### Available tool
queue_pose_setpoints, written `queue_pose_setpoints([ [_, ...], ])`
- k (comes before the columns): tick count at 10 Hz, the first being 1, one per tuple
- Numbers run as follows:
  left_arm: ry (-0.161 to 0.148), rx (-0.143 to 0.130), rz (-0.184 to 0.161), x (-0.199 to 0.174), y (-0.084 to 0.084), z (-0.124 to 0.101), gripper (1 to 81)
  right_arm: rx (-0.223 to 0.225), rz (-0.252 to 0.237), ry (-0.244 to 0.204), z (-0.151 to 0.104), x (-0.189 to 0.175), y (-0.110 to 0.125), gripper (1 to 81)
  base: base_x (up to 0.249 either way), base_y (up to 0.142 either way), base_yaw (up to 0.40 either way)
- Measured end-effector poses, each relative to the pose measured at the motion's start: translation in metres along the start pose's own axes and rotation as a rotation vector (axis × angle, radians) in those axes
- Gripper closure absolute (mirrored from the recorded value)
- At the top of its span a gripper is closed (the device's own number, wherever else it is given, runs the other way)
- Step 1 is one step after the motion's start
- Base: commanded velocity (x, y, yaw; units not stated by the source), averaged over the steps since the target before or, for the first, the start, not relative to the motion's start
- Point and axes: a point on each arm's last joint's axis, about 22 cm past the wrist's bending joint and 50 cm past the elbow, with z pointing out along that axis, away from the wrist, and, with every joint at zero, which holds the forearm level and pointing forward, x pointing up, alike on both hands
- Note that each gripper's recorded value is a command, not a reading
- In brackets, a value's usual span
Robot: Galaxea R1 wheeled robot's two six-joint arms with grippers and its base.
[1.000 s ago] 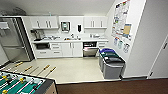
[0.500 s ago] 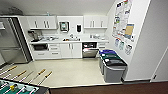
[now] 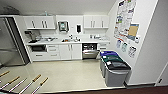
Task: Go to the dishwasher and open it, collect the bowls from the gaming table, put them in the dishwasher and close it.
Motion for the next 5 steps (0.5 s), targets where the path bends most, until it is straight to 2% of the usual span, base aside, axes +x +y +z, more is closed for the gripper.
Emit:
queue_pose_setpoints([
  [5,0.001,-0.003,0.000,0.0004,0.0022,0.0007,81.1,-0.003,0.000,0.000,-0.0008,0.0001,0.0026,81.1,0.249,0.000,0.000],
])
